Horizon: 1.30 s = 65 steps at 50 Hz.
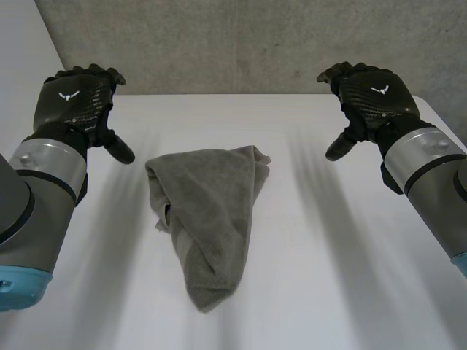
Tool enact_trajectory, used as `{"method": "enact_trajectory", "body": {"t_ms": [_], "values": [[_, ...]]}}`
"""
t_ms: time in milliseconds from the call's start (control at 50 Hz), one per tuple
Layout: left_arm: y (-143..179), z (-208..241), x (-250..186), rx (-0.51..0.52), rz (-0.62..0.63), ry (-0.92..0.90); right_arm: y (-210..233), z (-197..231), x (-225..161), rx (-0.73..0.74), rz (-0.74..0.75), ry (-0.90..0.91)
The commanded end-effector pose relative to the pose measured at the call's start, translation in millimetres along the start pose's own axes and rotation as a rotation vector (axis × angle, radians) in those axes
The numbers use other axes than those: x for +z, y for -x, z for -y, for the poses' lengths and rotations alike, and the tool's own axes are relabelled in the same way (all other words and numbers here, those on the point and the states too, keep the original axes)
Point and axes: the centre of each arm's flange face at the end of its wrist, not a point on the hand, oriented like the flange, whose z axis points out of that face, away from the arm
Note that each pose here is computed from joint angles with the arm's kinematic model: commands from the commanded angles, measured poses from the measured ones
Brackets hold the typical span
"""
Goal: Fold the towel.
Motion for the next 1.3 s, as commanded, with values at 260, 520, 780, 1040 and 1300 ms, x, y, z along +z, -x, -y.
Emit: {"method": "enact_trajectory", "body": {"t_ms": [260, 520, 780, 1040, 1300], "values": [[-36.2, -53.9, 29.9, 0.046, -0.105, 0.121, 10.8, -25.2, 5.8, 0.016, 0.135, 0.087], [-48.5, -112.4, 85.3, 0.251, -0.317, 0.162, 3.5, -29.9, 7.0, -0.02, 0.117, 0.099], [-34.0, -153.6, 118.4, 0.407, -0.324, 0.141, 4.7, -47.3, 11.5, -0.013, 0.125, 0.145], [-33.0, -156.3, 120.0, 0.47, -0.327, 0.092, 5.9, -60.9, 14.0, -0.06, 0.136, 0.176], [-50.4, -72.2, 74.6, 0.339, -0.339, -0.028, 5.9, -59.1, 13.1, -0.063, 0.132, 0.179]]}}
